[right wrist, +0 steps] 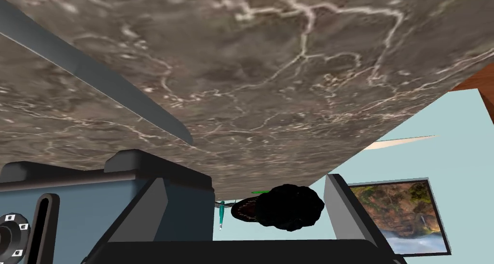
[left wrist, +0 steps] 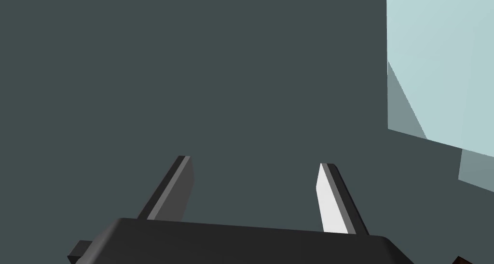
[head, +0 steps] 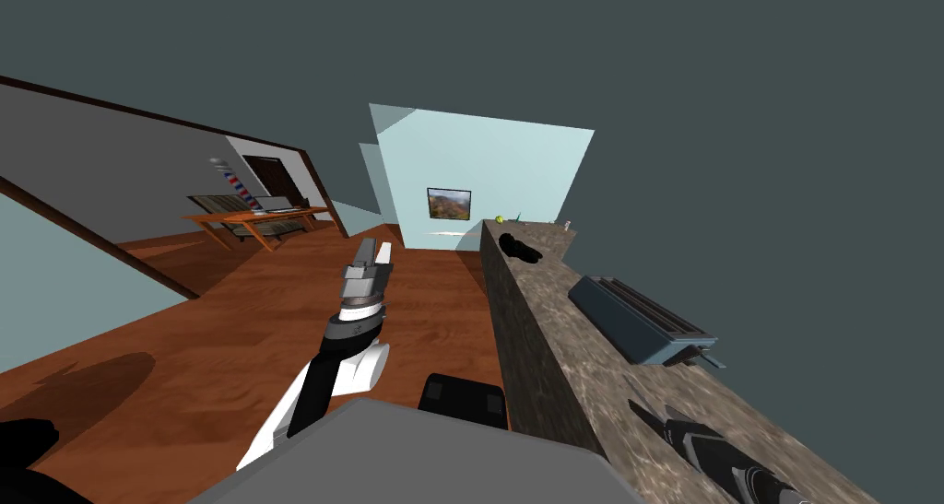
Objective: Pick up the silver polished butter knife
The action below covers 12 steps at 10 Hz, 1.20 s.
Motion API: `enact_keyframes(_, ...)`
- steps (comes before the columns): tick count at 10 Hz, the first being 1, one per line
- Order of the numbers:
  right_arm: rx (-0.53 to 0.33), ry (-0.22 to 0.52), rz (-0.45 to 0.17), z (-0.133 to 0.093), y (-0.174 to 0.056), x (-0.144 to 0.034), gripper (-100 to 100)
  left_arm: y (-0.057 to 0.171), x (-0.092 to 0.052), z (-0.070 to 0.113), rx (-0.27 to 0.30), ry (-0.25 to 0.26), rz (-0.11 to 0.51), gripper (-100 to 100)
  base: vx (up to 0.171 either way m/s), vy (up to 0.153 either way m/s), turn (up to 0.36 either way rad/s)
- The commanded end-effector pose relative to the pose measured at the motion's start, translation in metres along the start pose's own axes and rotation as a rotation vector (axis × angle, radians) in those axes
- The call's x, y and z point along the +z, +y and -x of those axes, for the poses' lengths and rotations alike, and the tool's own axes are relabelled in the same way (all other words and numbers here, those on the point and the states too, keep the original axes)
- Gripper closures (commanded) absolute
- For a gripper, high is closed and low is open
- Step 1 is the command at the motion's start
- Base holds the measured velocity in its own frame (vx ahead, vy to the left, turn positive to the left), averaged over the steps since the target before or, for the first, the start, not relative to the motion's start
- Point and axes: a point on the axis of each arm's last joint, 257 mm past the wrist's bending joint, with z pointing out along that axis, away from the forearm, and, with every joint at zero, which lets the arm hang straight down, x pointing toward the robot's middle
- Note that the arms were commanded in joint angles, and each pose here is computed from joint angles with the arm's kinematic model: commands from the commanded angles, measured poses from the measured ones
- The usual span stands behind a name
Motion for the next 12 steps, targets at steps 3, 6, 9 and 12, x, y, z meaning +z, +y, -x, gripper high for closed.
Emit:
enact_keyframes(3, -0.041, 0.147, -0.002, -0.042, -0.009, -0.018, -100, 0.0, 0.0, 0.0, 0.0, 0.0, 0.0, 0, -0.026, -0.1, 0.112)
enact_keyframes(6, -0.058, 0.243, 0.002, -0.071, -0.013, -0.033, -100, 0.0, 0.0, 0.0, 0.0, 0.0, 0.0, 0, -0.027, -0.081, 0.065)
enact_keyframes(9, -0.044, 0.229, -0.011, -0.079, -0.014, -0.03, -100, 0.0, 0.0, 0.0, 0.0, 0.0, 0.0, 0, 0.003, -0.016, 0.04)
enact_keyframes(12, -0.036, 0.228, -0.017, -0.086, -0.014, -0.029, -100, 0.0, 0.0, 0.0, 0.0, 0.0, 0.0, 0, 0.033, 0.0, 0.086)
